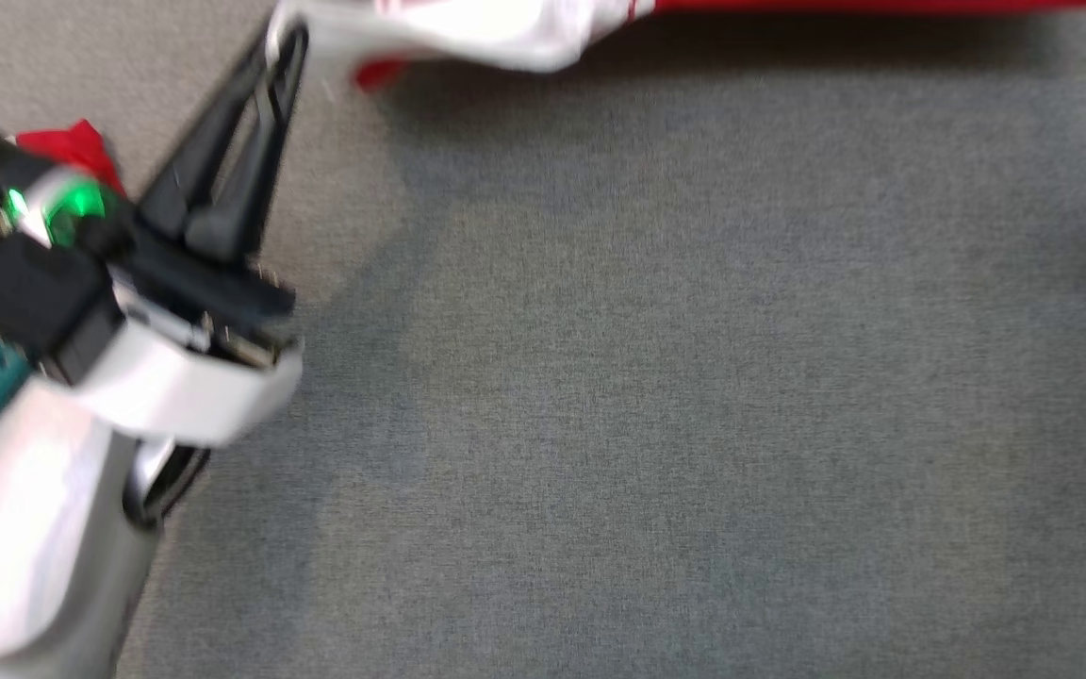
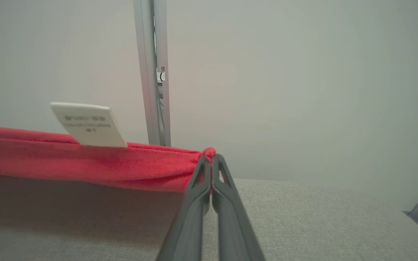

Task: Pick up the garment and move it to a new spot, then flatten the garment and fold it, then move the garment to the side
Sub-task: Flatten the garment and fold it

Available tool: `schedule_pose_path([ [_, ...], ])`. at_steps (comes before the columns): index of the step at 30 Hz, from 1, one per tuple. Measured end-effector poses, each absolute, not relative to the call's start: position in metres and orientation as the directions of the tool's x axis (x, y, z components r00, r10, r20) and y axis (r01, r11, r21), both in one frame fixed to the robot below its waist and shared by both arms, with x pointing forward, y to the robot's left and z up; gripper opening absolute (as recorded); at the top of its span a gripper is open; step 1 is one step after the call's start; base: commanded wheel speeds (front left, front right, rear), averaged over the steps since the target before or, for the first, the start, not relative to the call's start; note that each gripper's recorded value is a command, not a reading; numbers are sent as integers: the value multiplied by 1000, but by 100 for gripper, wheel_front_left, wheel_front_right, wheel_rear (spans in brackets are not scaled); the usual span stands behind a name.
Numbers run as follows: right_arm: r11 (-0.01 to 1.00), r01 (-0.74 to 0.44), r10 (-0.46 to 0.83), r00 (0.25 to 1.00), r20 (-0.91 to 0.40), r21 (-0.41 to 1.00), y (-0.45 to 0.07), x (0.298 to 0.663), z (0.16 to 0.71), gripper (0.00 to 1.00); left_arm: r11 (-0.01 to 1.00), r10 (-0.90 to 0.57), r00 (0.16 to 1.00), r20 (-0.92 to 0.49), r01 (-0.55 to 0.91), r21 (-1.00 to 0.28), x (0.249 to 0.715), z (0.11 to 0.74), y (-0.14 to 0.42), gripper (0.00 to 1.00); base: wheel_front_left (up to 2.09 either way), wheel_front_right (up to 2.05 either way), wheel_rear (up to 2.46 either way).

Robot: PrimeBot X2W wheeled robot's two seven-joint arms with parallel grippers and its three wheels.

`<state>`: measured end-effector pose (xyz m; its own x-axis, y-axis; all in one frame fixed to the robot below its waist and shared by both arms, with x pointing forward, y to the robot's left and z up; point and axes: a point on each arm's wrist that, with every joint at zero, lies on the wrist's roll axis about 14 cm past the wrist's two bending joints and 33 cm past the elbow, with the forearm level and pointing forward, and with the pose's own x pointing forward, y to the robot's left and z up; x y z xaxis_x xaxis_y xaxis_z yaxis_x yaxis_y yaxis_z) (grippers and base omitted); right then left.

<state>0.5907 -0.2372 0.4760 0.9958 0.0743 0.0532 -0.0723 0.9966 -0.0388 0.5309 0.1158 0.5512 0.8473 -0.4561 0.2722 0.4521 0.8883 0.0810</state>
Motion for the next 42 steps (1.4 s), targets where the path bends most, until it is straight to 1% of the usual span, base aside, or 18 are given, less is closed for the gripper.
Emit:
schedule_pose_path([
  [2, 998, -64, 65, 997, 42, -28, -240, 572, 475, 0, 889, -455, 857, 242, 452, 71, 509, 545, 120, 0, 0, 0, 0],
  [6, 997, -74, 75, 997, 29, -27, -237, 537, 478, 0, 870, -493, 846, 201, 482, 107, 468, 544, 119, 0, 0, 0, 0],
  [8, 997, -78, 79, 996, 31, -23, -235, 521, 481, 0, 859, -511, 842, 175, 492, 144, 451, 542, 119, 0, 0, 0, 0],
  [10, 997, -71, 72, 997, 38, -26, -237, 506, 486, 0, 862, -506, 845, 172, 487, 141, 436, 544, 120, 0, 0, 0, 0],
  [15, 996, -67, 68, 997, 22, -51, -237, 464, 487, 0, 866, -500, 855, 139, 491, 96, 397, 536, 115, 0, 0, 0, 0],
  [23, 997, -39, 41, 999, 24, -66, -244, 409, 494, 0, 890, -454, 884, 109, 455, 24, 349, 529, 119, 0, 0, 0, 0],
  [25, 998, -30, 30, 999, 12, -56, -246, 399, 490, 0, 895, -442, 890, 109, 446, -19, 339, 528, 118, 0, 0, 0, 0],
  [28, 999, -21, 21, 1000, -7, -48, -250, 387, 485, 0, 900, -420, 903, 91, 427, -82, 329, 523, 122, 0, 0, 0, 0],
  [33, 999, -11, 10, 1000, -25, -40, -257, 377, 481, 0, 898, -414, 906, 89, 422, -123, 324, 525, 125, 0, 0, 0, 0],
  [35, 999, -11, 9, 999, -35, -45, -259, 377, 478, 0, 898, -409, 907, 102, 420, -132, 328, 528, 126, 0, 0, 0, 0],
  [38, 999, -7, 5, 999, -54, -42, -259, 380, 471, 0, 891, -396, 911, 112, 411, -195, 339, 527, 123, 0, 0, 0, 0],
  [39, 999, -8, 5, 998, -63, -43, -258, 383, 468, 0, 887, -396, 912, 109, 410, -213, 345, 524, 122, 0, 0, 0, 0],
  [42, 999, -26, 21, 995, -99, -46, -252, 390, 455, 0, 880, -420, 905, 66, 424, -213, 361, 512, 120, 0, 0, 0, 0],
])
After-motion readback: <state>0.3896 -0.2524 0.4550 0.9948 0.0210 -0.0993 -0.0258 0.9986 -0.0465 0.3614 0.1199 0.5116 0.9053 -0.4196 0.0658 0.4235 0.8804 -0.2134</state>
